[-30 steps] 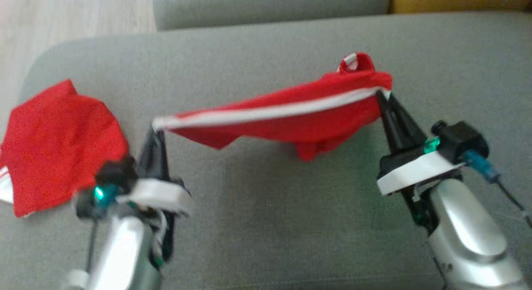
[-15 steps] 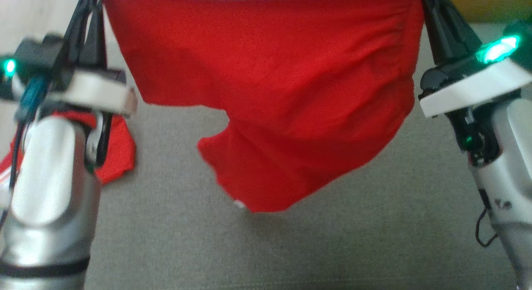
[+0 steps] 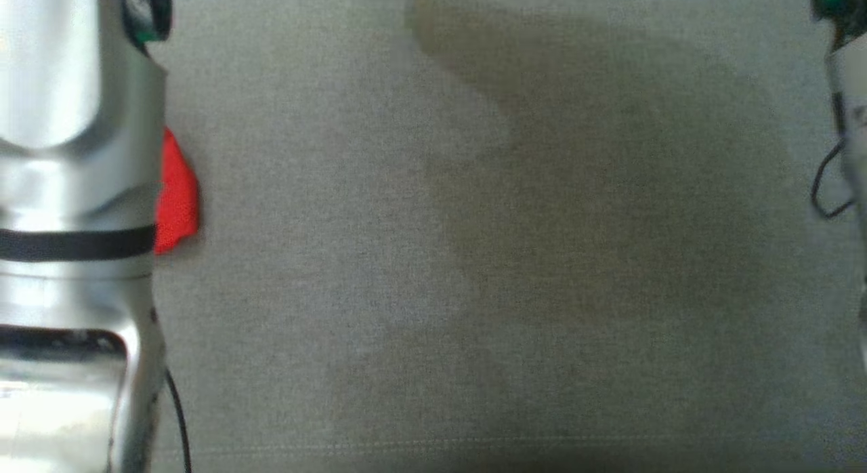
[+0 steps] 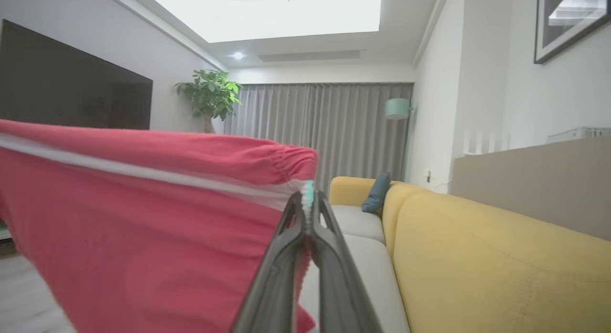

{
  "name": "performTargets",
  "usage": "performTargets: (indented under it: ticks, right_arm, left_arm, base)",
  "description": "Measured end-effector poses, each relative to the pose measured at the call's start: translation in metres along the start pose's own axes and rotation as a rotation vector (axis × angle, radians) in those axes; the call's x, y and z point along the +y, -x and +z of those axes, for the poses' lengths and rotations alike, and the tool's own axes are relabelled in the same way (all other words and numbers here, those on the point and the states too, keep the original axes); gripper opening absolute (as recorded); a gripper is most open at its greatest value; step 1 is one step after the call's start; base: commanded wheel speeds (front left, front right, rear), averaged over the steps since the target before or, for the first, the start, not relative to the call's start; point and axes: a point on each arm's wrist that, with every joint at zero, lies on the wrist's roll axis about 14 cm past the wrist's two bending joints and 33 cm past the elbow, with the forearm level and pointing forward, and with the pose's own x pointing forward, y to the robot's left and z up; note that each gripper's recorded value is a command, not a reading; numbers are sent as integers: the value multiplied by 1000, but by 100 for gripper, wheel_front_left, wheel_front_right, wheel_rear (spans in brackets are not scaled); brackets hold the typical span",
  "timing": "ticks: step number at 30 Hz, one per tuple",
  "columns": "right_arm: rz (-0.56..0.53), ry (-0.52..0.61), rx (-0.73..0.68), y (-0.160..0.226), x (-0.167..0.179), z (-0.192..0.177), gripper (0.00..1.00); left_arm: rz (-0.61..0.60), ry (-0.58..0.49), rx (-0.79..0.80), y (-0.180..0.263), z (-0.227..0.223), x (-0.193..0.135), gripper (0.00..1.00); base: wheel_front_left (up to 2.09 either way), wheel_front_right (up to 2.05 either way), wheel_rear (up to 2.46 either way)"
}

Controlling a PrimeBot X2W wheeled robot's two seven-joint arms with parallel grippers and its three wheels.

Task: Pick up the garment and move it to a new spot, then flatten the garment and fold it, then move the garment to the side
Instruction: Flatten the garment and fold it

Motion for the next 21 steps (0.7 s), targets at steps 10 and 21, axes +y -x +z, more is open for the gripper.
performTargets:
  ticks: [10,21]
  right_arm:
    - [16,-137,402,118,52,-125,0]
    - [-90,-387,700,308,112,-175,0]
  left_arm:
    - [16,151,467,152,-119,-28,0]
    - [55,327,863,370,-142,-71,0]
  base:
    - [0,0,0]
    - [0,0,0]
